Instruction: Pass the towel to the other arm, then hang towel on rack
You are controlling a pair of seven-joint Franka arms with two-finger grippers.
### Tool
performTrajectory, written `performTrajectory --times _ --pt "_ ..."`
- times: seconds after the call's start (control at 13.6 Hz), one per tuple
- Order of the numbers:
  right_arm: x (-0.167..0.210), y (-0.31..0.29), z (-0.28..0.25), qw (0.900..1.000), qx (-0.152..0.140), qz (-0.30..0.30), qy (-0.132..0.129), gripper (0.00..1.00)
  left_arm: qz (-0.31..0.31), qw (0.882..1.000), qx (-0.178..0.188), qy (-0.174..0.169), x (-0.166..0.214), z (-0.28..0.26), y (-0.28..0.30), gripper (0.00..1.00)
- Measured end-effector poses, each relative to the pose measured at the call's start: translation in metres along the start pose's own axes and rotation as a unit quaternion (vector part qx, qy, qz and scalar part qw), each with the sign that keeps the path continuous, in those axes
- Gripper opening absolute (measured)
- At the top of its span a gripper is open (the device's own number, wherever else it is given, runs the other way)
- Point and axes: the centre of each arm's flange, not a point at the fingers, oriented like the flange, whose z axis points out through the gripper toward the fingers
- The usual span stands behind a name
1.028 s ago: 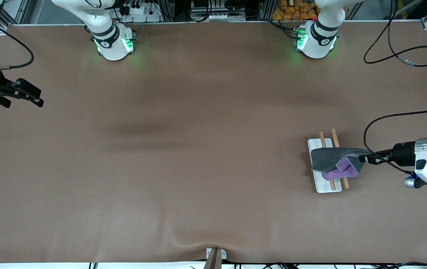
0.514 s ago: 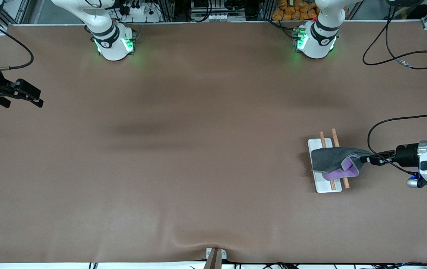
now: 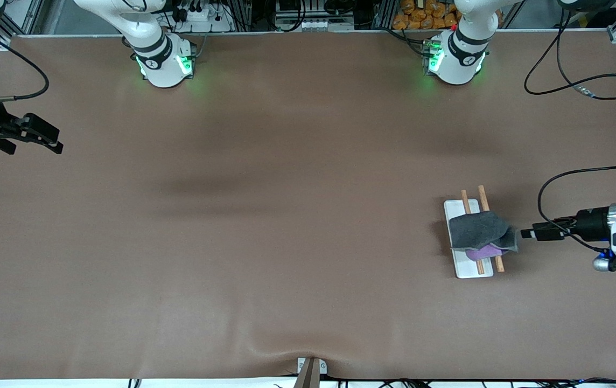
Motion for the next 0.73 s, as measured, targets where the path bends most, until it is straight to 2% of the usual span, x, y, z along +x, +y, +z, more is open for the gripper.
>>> performTrajectory --times 0.15,0.44,0.73 --pt "0.0 0.0 -0.003 1.0 0.0 0.0 0.002 1.0 0.007 1.0 -0.001 0.005 -0.004 -0.014 0.009 0.99" --pt "0.0 0.0 -0.008 1.0 0.0 0.0 0.006 1.0 0.028 1.0 0.005 0.01 -0.018 -0.04 0.033 1.0" --pt "-0.002 -0.001 -0.013 1.0 0.0 0.0 0.003 1.0 0.078 0.993 0.084 0.03 -0.041 -0.065 0.079 1.0"
